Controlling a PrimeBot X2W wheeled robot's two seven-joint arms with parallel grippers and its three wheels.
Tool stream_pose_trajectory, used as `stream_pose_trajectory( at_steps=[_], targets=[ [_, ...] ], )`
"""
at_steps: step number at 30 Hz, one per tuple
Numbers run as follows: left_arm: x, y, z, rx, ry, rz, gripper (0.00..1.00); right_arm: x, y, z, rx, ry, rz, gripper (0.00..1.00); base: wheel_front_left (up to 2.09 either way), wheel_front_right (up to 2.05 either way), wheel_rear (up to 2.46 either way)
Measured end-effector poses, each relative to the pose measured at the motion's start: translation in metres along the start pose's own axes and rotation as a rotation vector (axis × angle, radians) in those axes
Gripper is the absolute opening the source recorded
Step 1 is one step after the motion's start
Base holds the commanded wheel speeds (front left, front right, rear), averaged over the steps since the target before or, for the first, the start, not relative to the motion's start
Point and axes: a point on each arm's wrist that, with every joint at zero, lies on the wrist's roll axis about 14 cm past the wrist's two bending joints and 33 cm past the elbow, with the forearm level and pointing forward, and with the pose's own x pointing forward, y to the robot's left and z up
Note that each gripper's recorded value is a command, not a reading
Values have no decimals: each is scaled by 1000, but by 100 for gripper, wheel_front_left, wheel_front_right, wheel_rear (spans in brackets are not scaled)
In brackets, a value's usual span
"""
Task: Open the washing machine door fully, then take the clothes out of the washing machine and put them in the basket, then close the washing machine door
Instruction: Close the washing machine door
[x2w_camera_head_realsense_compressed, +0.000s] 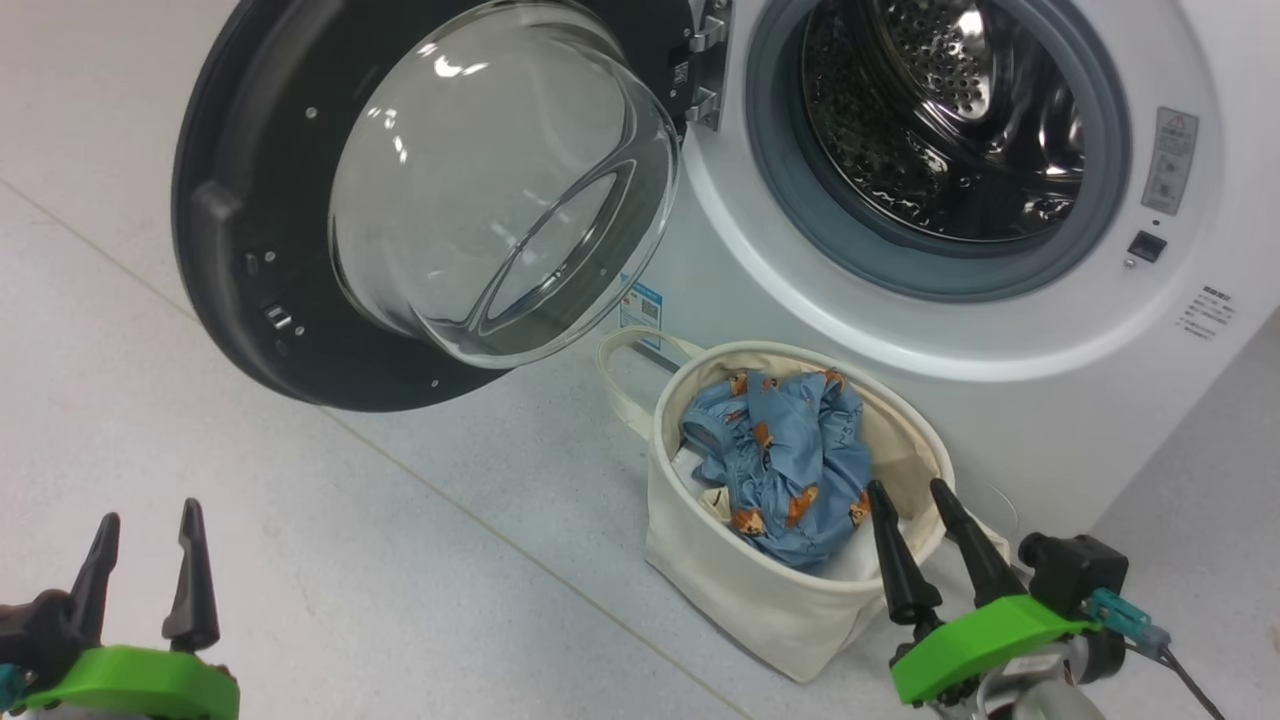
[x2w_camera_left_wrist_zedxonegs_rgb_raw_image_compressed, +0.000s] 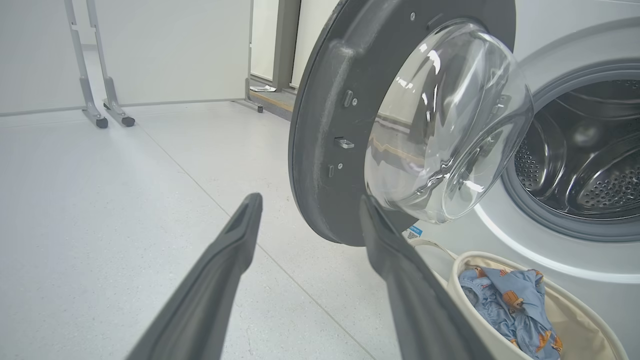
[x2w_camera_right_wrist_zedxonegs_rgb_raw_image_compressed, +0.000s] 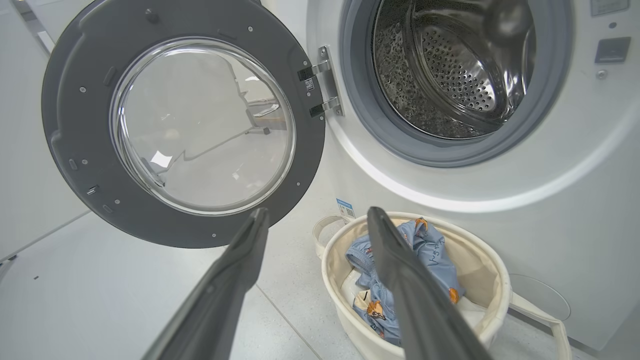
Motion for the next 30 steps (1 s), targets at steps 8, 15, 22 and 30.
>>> stream_pose_trajectory(
  at_steps=[8,15,22,30],
  targets=[
    [1,7,9,-26,-27,33,100,2,4,-9,7,24,17,100,0,0,0],
    [1,16,15,-149,-17,57,0,3,8,-13,12,36,31,100,0,0,0],
    [15,42,33,-484,6,95,0,4,6,-20,20,53,28,100,0,0,0],
    [67,69,102,-872,-37,50,0,12,-4,-32,8,79,27,100,0,0,0]
  ],
)
